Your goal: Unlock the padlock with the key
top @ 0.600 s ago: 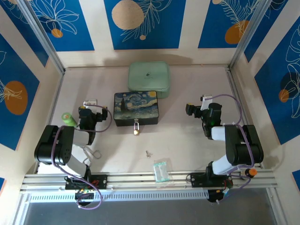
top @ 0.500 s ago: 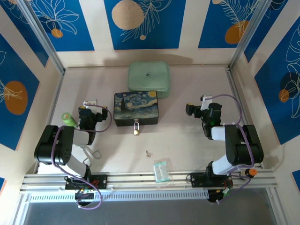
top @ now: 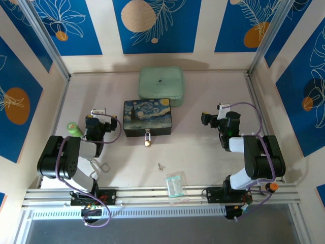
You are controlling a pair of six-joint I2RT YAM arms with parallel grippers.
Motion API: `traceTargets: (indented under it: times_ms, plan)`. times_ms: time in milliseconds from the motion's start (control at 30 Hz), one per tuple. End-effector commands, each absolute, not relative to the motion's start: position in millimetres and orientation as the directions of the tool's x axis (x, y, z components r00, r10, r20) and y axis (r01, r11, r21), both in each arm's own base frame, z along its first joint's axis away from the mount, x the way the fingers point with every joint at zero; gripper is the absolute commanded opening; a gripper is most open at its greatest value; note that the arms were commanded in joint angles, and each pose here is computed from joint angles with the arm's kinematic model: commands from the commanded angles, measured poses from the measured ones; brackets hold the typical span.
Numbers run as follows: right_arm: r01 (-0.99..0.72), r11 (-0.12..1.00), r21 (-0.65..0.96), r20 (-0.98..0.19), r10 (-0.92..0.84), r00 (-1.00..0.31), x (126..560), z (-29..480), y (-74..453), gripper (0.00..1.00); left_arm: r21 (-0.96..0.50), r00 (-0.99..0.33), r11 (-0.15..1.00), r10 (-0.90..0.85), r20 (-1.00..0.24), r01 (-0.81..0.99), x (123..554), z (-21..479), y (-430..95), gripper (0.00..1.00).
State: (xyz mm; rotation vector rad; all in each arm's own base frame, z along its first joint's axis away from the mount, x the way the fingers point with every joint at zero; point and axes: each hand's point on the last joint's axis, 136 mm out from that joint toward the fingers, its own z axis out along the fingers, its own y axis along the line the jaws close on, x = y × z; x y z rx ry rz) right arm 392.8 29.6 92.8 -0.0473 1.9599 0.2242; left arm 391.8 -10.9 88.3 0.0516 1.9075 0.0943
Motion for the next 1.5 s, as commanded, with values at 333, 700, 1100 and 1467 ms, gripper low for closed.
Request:
traceTargets:
  times_ms: [333, 700, 1100, 1467]
  plan:
    - [-0.151, 0.979, 0.138, -0.921, 0.071, -0.382, 396, 96, 31, 0.99, 0.091, -0.323, 0.996, 0.092, -0.942, 0.018, 396, 92, -17, 0.99]
    - [-0.179, 0.974, 0.14, -0.921, 0.061, -0.385, 396, 97, 35, 0.99, 0.091, -0.318, 0.995, 0.096, -0.943, 0.029, 396, 93, -19, 0.99]
    - [-0.172, 0.969, 0.176, -0.899, 0.087, -0.428, 375, 161, 59, 0.99, -0.083, -0.286, 0.98, -0.134, -0.949, -0.183, 368, 170, 9, 0.99]
    - [-0.258, 0.799, 0.544, -0.673, 0.231, -0.703, 323, 190, 111, 0.98, -0.557, -0.331, 0.828, -0.545, -0.771, -0.064, 329, 184, -37, 0.99]
